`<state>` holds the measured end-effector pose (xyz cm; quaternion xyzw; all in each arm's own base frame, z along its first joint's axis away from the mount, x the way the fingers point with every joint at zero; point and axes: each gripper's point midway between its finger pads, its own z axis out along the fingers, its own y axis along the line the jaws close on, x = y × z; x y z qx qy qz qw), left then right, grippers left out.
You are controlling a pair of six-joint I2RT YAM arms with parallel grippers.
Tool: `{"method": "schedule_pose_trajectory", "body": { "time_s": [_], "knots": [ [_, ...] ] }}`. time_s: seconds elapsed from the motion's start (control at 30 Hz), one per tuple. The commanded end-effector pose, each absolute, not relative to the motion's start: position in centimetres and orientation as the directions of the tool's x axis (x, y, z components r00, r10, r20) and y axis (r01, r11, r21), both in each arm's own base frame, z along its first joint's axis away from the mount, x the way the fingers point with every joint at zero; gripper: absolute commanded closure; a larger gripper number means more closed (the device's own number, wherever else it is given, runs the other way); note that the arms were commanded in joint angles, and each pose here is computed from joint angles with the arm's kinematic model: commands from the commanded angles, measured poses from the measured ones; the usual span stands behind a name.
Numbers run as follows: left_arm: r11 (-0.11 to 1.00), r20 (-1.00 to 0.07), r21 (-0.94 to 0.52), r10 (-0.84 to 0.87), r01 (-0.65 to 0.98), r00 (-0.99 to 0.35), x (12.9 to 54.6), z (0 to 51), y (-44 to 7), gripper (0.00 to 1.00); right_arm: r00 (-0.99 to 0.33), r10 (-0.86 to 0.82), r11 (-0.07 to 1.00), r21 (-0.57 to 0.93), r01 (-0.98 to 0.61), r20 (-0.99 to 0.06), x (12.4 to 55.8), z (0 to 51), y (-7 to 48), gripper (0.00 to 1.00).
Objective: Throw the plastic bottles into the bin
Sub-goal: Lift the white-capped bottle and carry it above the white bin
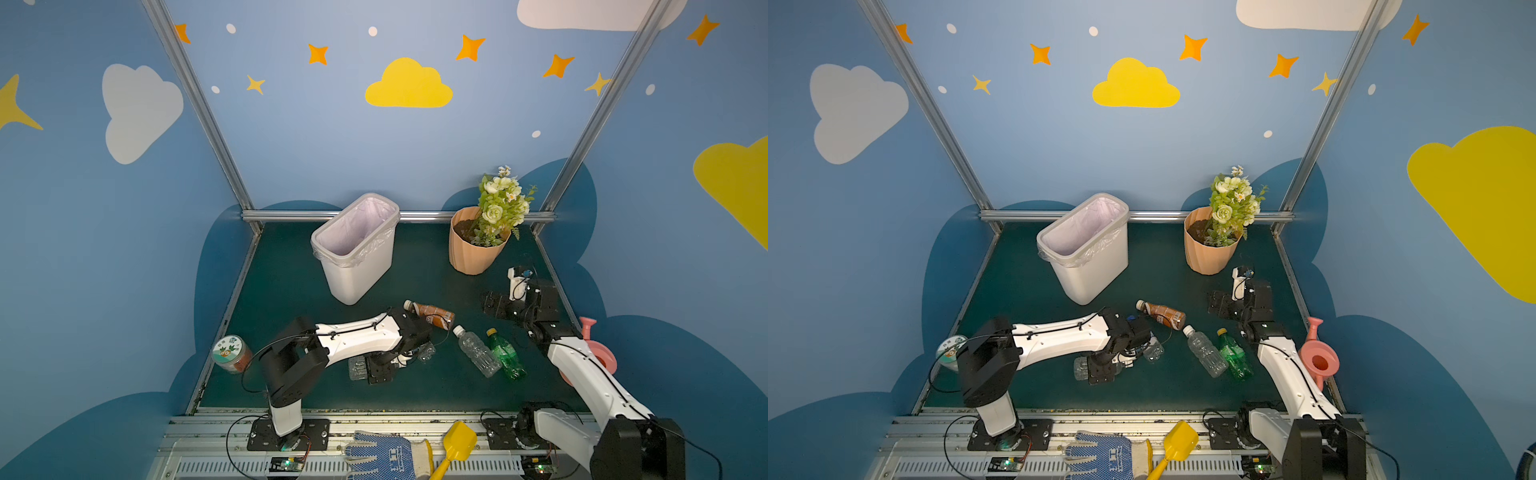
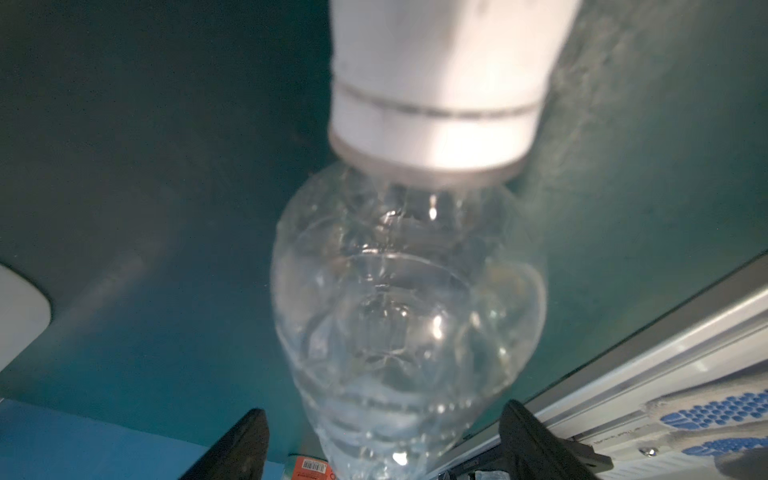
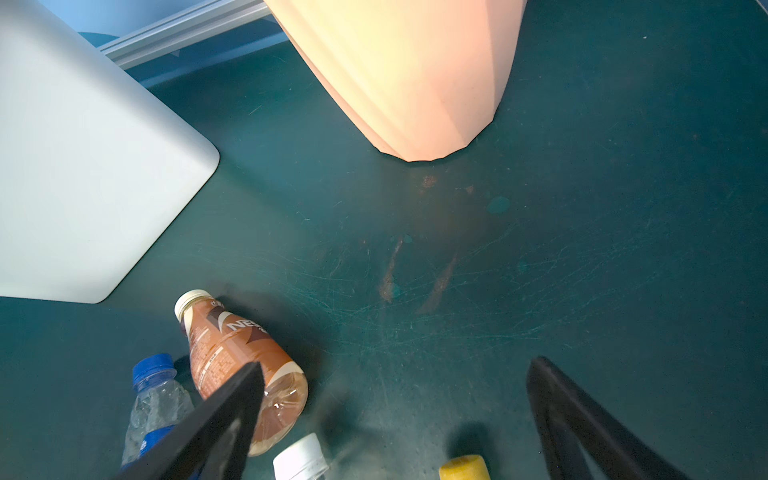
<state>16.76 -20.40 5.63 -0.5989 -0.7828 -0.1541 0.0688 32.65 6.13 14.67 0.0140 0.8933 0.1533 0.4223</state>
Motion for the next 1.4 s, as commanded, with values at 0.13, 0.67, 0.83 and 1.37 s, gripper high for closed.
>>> {"method": "schedule_pose_trajectory", "body": {
  "time_s": [0.13, 0.67, 0.83, 1.37],
  "knots": [
    [0.252, 0.299, 0.105, 0.915, 0.962, -0.272, 15.8, 3.0, -20.7, 0.22, -0.626, 0.163, 0.953, 0.286, -0.100, -0.762, 32.9, 15.4, 6.0, 0.03],
    [0.390, -0.006, 0.177, 0.918, 0.904, -0.395, 19.3, 9.3, -23.0, 0.57, -0.621, 0.167, 0.952, 0.289, -0.100, -0.766, 32.8, 15.7, 6.0, 0.03],
    [0.540, -0.385, 0.303, 0.823, 0.785, -0.418, 24.0, 20.5, -23.7, 0.56, -0.620, 0.169, 0.950, 0.294, -0.104, -0.766, 32.9, 15.7, 6.1, 0.03],
    [0.918, -0.907, 0.257, 0.121, 0.301, 0.403, 24.6, 59.3, -15.9, 0.54, -0.616, 0.172, 0.934, 0.327, -0.147, -0.768, 33.2, 16.6, 7.1, 0.03]
  ]
}}
